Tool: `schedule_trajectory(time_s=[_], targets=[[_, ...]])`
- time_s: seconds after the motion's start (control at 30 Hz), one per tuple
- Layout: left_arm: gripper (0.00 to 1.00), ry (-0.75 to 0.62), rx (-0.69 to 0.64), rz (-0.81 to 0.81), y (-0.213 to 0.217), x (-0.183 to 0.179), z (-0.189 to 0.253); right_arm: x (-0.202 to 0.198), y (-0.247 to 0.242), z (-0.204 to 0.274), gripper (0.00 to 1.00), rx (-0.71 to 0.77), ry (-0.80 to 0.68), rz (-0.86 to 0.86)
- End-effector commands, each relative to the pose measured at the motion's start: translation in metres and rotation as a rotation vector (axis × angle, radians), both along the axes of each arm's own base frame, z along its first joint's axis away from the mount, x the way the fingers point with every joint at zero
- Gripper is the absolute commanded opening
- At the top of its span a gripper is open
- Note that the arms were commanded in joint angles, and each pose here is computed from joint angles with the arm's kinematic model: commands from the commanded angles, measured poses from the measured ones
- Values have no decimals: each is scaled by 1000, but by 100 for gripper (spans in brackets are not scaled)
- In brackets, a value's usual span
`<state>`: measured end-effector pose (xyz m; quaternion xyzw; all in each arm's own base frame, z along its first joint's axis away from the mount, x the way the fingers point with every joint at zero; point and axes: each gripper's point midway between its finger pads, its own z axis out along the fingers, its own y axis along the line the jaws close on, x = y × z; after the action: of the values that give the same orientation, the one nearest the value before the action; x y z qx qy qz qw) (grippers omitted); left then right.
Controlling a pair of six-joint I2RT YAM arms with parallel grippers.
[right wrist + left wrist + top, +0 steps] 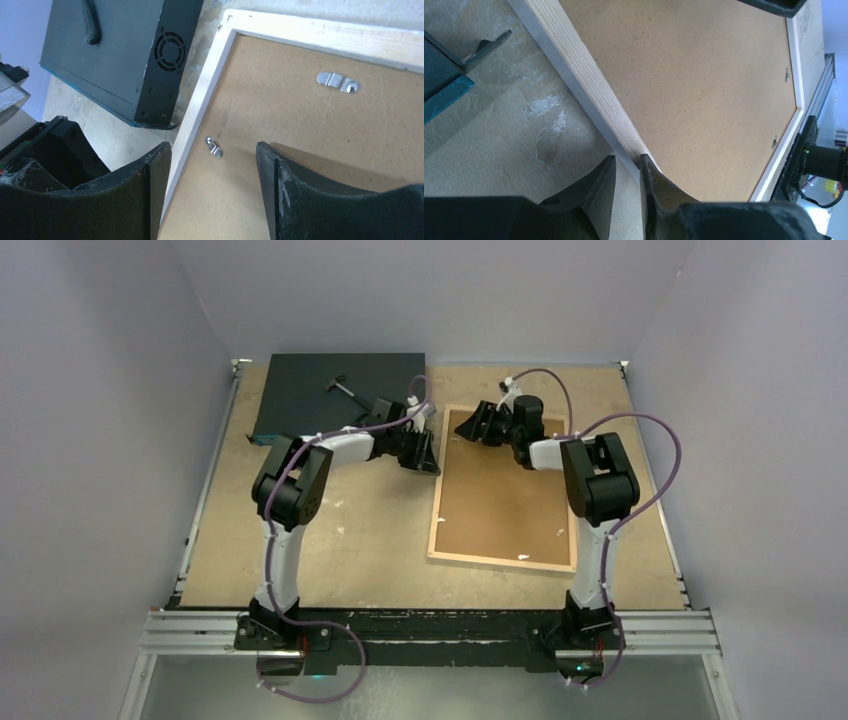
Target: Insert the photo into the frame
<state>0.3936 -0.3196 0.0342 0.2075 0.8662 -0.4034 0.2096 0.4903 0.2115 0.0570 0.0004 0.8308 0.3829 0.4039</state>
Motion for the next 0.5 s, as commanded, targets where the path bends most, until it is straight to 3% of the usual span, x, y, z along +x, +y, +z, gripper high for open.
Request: schedule_trajectory(time_s=[0.0,0.47], targets=[[21,-17,-14,19,-3,13,-4,18,13,27,66,24,-115,62],[18,7,-11,14,-2,6,-8,9,43,-3,60,31,-63,181]])
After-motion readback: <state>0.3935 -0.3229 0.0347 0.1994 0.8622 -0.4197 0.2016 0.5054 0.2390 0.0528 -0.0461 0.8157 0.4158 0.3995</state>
